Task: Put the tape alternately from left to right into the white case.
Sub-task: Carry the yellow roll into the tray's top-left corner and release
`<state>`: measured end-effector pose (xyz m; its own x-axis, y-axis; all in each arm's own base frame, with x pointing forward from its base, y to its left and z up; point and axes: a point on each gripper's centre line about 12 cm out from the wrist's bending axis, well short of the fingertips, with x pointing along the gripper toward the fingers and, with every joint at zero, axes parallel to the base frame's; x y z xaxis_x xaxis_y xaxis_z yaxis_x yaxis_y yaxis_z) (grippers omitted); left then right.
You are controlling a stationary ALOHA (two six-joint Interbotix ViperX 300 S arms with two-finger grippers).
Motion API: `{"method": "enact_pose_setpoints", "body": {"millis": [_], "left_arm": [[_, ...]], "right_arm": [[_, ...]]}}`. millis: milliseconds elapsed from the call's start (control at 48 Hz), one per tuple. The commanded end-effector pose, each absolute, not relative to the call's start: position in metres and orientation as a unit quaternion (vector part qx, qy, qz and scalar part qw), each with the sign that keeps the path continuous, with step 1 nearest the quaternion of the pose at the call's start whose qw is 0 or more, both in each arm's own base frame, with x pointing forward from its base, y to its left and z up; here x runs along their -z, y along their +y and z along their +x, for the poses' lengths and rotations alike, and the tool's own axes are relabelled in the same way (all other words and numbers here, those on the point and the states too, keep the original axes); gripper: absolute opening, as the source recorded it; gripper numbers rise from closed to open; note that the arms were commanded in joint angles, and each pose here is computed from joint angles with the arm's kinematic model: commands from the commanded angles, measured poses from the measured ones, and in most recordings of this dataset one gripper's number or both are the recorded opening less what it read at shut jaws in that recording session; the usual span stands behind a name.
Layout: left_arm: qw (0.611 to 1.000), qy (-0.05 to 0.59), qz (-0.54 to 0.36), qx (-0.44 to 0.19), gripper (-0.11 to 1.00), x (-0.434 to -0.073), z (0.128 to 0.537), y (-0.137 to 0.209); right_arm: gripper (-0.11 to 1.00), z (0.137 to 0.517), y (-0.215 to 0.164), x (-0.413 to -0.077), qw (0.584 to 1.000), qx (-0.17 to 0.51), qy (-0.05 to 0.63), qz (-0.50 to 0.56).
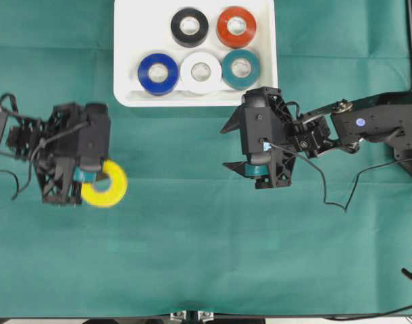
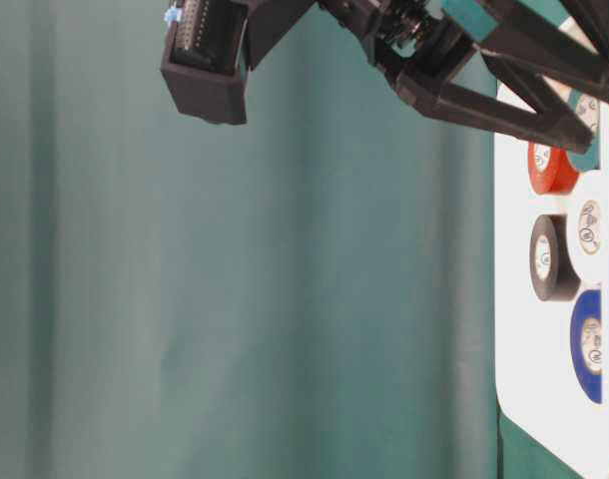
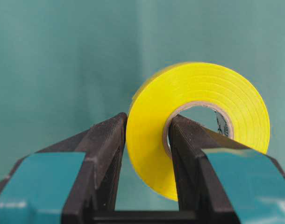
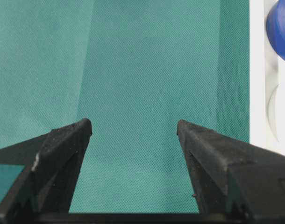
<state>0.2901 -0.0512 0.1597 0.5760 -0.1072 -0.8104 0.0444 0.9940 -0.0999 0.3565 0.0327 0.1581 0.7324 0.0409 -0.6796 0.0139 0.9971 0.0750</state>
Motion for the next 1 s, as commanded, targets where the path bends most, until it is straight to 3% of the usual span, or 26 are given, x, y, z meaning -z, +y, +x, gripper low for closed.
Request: {"method": "enact_pose_setpoints", "body": {"millis": [0,458,979], "left_arm": [[0.902,0.43,-0.032,0.031,-0.03,-0.177,0.297,-0.037],[0.908,0.415,-0.001,-0.051,-0.03,-0.185,0.302,0.045],[0.903,0.415,0.071,-0.087,-0.03,-0.181,0.329,0.113]], "right_arm": [[0.81,0.362,0.035,-0.169,0.936,-0.012,0.35,0.037],[0.81,0.362,0.035,-0.169,0.936,-0.012,0.35,0.036],[0.81,0.36,0.034,-0.167,0.935,-0.012,0.352,0.036]]}}
